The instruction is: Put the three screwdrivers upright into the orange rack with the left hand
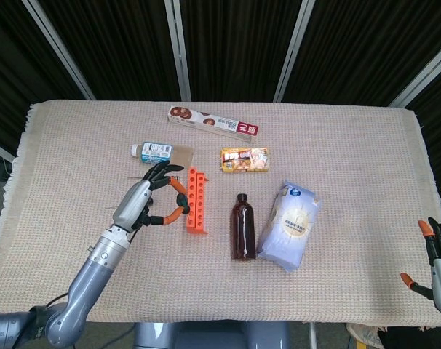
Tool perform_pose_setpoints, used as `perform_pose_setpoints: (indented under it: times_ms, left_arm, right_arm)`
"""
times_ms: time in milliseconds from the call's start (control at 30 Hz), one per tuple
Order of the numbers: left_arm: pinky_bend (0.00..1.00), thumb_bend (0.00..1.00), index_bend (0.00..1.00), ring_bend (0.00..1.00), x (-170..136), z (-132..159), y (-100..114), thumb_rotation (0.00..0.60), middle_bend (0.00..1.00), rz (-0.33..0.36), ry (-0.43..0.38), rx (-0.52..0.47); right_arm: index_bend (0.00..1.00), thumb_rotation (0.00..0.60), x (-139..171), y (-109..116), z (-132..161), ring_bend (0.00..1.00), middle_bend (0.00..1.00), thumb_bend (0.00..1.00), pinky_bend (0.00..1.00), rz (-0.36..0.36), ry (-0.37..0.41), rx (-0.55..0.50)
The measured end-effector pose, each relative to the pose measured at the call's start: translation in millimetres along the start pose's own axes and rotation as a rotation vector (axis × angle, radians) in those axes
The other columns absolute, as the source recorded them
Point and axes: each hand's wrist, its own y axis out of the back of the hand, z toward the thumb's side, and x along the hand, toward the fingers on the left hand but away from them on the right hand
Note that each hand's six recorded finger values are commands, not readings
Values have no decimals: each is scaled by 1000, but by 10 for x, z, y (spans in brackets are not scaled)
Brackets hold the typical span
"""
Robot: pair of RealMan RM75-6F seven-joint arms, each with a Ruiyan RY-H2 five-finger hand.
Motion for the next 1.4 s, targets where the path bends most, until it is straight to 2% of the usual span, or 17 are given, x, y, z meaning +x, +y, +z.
perform_pose_setpoints:
  times_ms: [567, 1000, 1400]
  left_arm:
    - [0, 413, 676, 0, 15, -182, -113, 600, 136, -3, 38, 21]
    - [0, 413, 666, 0, -43, -446, -401, 600, 136, -37, 72, 47]
    - [0, 413, 636, 0, -66, -532, -471, 600, 132, -19, 70, 89]
  right_arm:
    - [0, 600, -2, -21, -4, 0, 0, 0, 0, 7, -4, 2]
    - [0, 600, -23, -36, 3, 0, 0, 0, 0, 13, -6, 4]
    - [0, 600, -29, -58, -1, 0, 0, 0, 0, 24, -10, 4]
